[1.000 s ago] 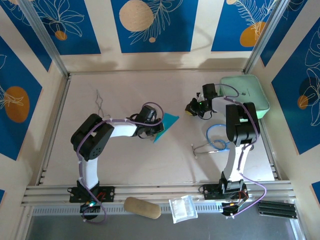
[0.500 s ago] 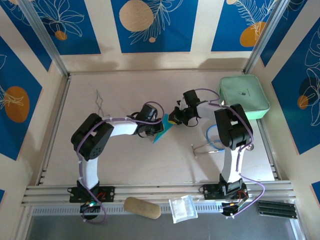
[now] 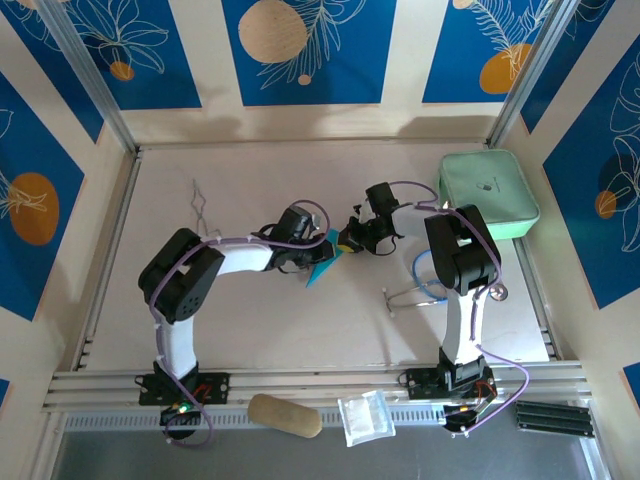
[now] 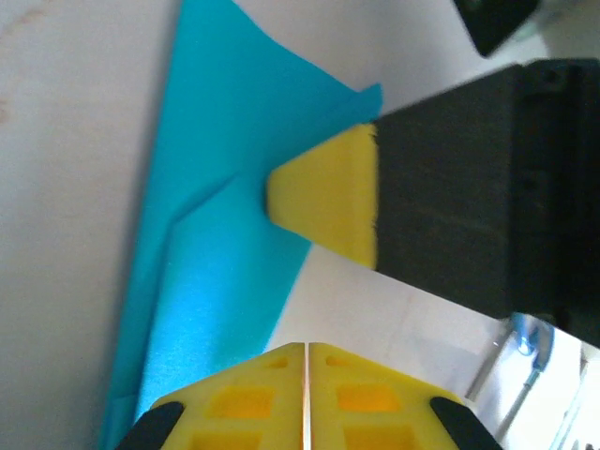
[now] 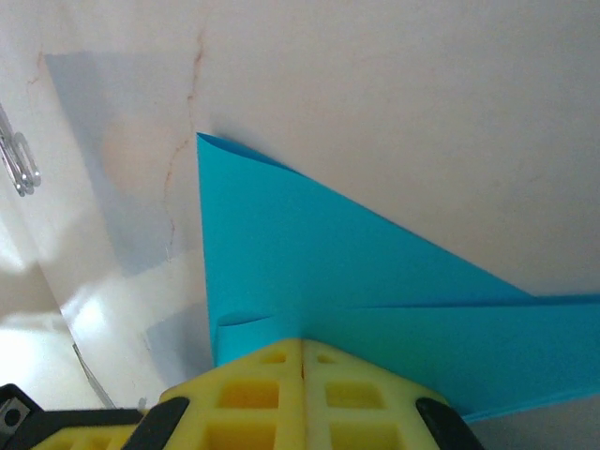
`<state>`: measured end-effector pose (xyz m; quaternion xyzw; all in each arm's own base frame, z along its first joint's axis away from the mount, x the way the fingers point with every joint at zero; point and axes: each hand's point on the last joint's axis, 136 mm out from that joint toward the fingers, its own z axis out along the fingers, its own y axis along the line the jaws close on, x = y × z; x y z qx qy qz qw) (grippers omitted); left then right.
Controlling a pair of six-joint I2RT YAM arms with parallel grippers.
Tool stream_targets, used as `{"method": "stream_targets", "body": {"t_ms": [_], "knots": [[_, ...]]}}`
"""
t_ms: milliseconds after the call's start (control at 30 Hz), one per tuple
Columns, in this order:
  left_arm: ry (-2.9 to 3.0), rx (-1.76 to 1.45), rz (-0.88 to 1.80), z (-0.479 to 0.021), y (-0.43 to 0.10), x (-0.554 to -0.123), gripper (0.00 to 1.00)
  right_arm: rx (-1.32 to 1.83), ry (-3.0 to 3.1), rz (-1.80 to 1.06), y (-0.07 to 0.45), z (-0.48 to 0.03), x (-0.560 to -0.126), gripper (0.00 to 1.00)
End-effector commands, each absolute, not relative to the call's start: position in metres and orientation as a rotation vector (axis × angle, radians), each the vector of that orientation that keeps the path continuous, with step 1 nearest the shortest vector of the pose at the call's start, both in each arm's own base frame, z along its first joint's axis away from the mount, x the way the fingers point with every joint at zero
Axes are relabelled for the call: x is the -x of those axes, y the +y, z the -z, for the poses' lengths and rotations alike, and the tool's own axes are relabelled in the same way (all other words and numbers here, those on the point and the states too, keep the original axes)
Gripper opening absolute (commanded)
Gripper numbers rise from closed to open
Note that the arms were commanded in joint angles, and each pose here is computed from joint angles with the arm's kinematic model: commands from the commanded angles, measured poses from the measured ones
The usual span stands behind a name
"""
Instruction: Fold a paper plane with a square sheet of paper (pick it up from the middle)
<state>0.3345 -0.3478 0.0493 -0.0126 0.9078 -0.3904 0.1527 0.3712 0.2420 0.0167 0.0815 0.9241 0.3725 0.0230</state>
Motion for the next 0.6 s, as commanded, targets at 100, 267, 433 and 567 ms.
{"method": "stream_targets", "body": {"t_ms": [100,267,433,567], "knots": [[2.644,-0.008,1.186,-0.037,-0.347,-0.318,0.10,-0.315,2.986,-1.049,0.229,0.010,-0.359,0.06],[2.759,0.001,1.054,-0.008,-0.329,-0.304,0.10,-0.325,3.024,-1.004,0.227,0.011,-0.358,0.06],[2.819,0.025,0.991,0.012,-0.317,-0.294,0.09,-0.337,3.066,-0.963,0.225,0.013,-0.357,0.05],[2.846,0.052,0.983,0.025,-0.311,-0.287,0.08,-0.353,3.080,-0.967,0.223,0.013,-0.357,0.05]]}}
